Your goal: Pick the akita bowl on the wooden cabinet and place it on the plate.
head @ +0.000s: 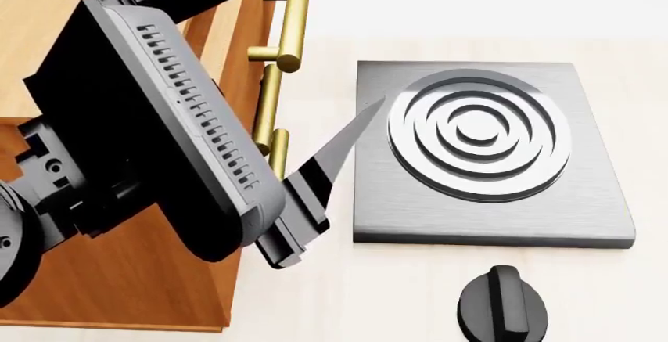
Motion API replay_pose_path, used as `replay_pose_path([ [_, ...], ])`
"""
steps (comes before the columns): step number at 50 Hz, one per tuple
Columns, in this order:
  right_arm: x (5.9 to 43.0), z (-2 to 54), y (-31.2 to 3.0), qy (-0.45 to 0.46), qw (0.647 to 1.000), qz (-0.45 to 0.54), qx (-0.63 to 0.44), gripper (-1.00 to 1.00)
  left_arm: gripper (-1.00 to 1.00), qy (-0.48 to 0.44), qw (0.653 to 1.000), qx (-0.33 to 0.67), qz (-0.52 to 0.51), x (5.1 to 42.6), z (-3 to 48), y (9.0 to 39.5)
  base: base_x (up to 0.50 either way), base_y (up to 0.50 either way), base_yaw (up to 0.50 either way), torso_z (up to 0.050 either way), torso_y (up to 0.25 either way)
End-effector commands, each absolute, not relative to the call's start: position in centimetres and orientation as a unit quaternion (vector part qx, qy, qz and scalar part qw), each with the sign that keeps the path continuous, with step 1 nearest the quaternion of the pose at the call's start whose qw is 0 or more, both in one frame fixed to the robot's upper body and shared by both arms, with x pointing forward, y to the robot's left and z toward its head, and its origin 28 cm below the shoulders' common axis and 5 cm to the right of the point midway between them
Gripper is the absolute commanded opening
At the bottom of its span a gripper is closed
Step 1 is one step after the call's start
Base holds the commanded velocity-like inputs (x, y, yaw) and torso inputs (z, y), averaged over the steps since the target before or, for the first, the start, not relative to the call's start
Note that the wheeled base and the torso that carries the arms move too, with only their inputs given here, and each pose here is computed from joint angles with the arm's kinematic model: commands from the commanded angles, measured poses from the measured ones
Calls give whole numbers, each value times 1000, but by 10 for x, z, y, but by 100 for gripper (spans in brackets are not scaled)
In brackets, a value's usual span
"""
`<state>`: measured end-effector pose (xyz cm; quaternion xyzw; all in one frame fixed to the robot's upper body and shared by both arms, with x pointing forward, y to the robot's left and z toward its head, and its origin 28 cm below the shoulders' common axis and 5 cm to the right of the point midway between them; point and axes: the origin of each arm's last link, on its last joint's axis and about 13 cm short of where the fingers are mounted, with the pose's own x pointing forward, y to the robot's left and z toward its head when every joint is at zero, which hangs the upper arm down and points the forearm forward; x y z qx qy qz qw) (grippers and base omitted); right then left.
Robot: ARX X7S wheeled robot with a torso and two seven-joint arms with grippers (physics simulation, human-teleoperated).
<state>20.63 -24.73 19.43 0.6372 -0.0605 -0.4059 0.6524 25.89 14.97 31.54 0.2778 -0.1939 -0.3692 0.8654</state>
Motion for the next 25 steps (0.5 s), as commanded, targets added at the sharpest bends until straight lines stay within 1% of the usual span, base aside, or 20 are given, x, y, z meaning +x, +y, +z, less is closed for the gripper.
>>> replay_pose_path([
  [1,210,197,-256,-70,656,-419,623,-100,100,-193,867,275,-369,260,314,150,0,0,0,0,0],
  [11,214,200,-262,-69,660,-433,610,-100,100,-192,867,274,-368,260,312,151,0,0,0,0,1],
  [18,219,194,-270,-54,645,-440,623,-100,100,-191,868,273,-368,260,312,152,0,0,0,0,0],
  [25,222,189,-276,-51,639,-453,620,-100,100,-193,867,276,-367,259,313,152,0,0,0,1,0],
])
